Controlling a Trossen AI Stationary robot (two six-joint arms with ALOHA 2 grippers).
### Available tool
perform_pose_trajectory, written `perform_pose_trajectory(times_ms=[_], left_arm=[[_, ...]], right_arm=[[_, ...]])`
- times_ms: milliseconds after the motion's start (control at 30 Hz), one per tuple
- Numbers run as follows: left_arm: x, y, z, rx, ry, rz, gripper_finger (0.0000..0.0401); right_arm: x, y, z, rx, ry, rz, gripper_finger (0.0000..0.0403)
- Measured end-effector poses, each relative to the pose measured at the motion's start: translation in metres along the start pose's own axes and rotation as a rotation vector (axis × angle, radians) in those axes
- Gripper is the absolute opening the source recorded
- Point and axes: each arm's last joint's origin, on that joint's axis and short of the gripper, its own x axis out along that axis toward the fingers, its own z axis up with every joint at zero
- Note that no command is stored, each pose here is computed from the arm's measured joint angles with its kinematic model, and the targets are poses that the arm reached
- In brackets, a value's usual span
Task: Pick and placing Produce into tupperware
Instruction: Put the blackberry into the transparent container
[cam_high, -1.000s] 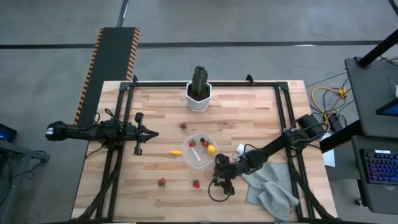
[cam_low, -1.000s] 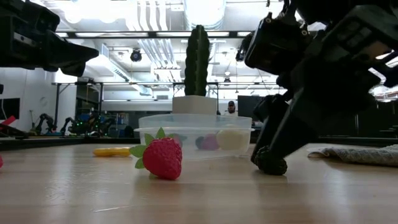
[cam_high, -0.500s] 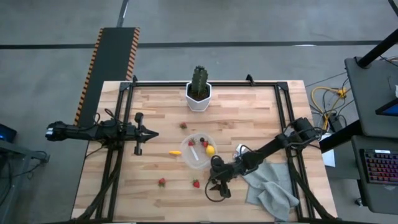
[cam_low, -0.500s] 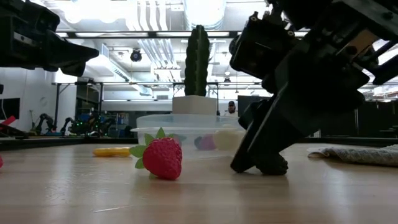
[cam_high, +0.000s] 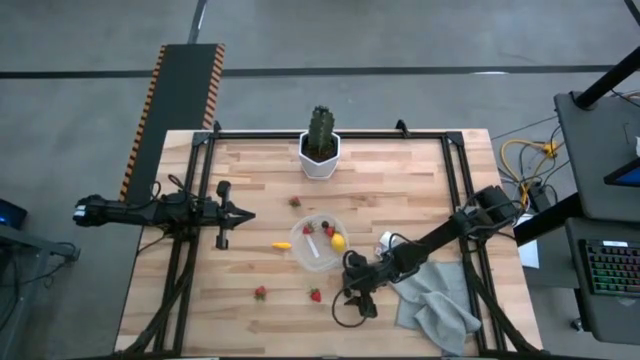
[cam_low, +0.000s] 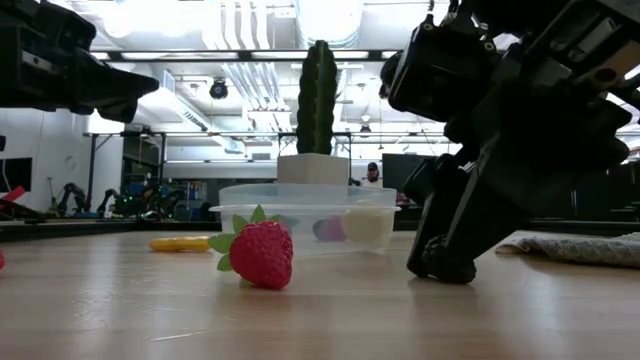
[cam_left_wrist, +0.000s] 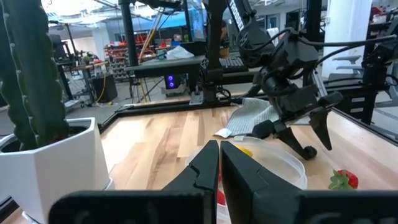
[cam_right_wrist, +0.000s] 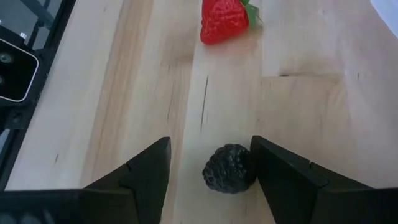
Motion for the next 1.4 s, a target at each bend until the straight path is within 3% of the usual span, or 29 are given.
perform_pose_trajectory(times_ms=[833, 1400], left_arm=[[0.0, 0.0, 0.0, 0.001, 0.003, 0.0, 0.0], [0.0, 0.0, 0.0, 0.0, 0.003, 0.0, 0.0]], right_arm=[[0.0, -0.001, -0.007, 0.003, 0.053, -0.004, 0.0216], [0.001, 0.0, -0.01, 0.0, 0.068, -0.007, 0.0106]])
